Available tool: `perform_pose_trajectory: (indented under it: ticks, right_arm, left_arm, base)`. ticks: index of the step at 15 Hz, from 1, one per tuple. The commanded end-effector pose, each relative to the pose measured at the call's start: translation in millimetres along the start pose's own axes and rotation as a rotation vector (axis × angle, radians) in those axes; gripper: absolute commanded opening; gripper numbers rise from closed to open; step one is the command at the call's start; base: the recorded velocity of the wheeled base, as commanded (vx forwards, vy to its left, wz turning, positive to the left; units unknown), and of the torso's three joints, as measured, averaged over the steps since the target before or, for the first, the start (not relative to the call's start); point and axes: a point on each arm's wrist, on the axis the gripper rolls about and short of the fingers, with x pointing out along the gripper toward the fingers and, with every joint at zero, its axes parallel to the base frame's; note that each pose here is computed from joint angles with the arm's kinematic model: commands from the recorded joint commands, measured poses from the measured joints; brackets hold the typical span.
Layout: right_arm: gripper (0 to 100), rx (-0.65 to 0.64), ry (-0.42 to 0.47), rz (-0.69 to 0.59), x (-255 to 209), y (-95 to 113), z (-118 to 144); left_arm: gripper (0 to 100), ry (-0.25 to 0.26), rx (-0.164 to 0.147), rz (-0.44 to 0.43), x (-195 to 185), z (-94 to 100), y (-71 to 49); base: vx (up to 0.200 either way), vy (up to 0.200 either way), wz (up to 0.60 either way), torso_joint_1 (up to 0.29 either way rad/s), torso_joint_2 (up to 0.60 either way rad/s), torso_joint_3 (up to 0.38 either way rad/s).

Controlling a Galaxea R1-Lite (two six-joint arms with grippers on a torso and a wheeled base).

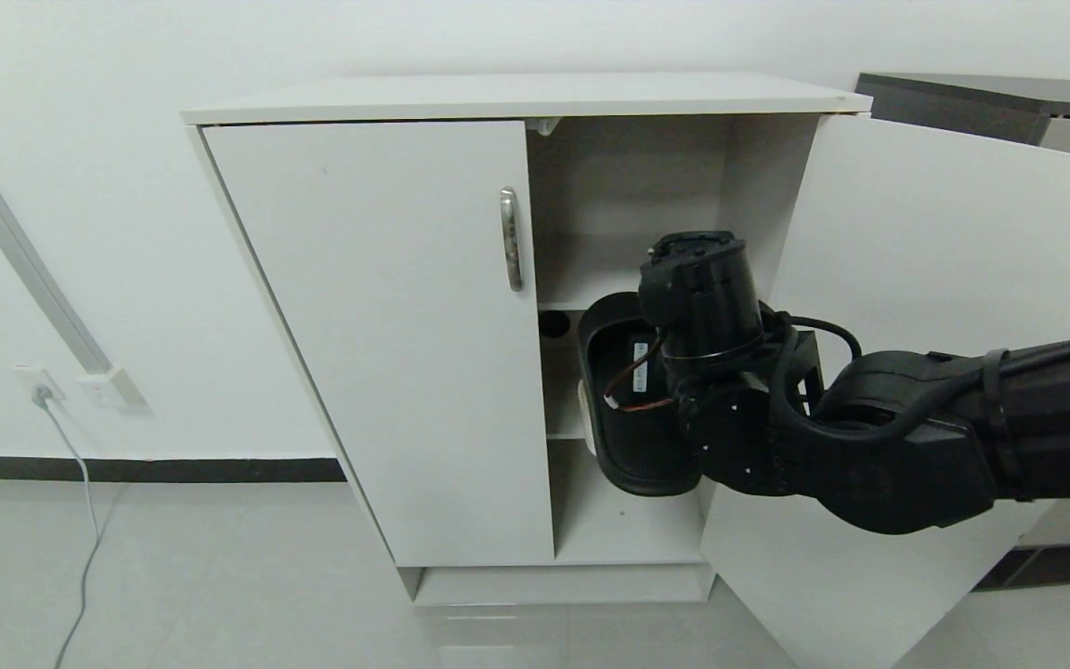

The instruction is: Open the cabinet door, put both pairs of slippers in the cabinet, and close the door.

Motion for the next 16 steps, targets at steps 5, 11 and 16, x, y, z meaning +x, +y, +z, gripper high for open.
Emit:
perform_pose_trajectory:
  ticks: [5,11,16]
  right_arm:
    - [0,0.008,-0.008,0.004,-2.6,-1.8,4.7]
    - [0,-0.006,0.008,0.001,-2.6,-2.2,-3.6]
    - [0,-0.016,0.017,0.005,-3.1,-1.0,-7.6]
  left_arm:
    - [0,0.000,0.000,0.000,0.0,0.0,0.0]
    - [0,0.000,-0.001,0.000,0.0,0.0,0.0]
    - [0,0.000,-0.001,0.000,0.0,0.0,0.0]
  base:
    - [0.200,0.000,0.00,0.004,0.00,0.004]
    - [0.200,0.000,0.00,0.006,0.00,0.004]
    - [0.000,0.000,0.00,0.000,0.00,0.000]
